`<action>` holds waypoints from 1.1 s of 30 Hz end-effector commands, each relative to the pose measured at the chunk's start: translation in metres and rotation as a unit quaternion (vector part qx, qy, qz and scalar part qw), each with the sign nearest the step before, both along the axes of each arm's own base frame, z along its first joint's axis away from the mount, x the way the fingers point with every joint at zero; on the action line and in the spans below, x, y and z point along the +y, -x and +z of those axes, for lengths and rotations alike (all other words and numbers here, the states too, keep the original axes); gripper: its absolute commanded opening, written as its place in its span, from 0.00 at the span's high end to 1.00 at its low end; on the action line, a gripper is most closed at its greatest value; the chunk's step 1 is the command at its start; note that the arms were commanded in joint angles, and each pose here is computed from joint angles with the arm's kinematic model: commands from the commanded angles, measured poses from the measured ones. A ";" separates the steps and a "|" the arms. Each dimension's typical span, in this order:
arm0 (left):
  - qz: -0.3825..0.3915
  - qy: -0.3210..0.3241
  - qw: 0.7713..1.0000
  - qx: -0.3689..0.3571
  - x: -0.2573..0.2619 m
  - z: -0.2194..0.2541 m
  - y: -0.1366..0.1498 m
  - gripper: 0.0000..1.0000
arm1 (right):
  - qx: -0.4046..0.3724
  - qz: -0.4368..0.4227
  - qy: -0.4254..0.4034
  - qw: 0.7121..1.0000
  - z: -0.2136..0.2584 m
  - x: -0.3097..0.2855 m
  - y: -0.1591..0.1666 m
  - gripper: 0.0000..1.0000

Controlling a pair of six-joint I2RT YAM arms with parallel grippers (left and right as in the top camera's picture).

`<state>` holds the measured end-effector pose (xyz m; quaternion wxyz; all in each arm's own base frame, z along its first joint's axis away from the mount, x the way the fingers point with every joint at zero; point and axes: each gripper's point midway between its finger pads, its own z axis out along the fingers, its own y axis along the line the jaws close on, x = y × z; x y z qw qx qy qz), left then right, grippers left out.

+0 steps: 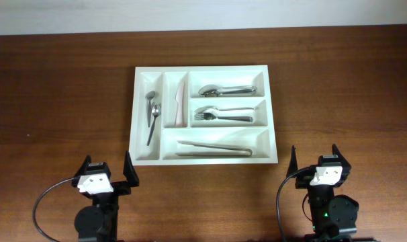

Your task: Pack container

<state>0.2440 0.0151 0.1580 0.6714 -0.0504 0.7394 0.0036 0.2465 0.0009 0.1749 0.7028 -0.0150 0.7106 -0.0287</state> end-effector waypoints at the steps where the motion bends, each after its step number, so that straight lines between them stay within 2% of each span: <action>1: -0.012 -0.018 1.000 0.001 -0.004 -0.002 0.000 0.01 | 0.002 -0.004 -0.002 1.000 -0.003 -0.001 0.000 0.01; 23: -0.010 -0.018 1.000 0.001 -0.003 -0.002 0.000 0.01 | 0.002 -0.004 -0.002 1.000 -0.003 -0.001 0.000 0.01; 33: -0.016 -0.053 0.998 0.003 -0.004 -0.002 0.000 0.01 | 0.001 -0.004 -0.002 1.000 -0.003 -0.001 0.000 0.01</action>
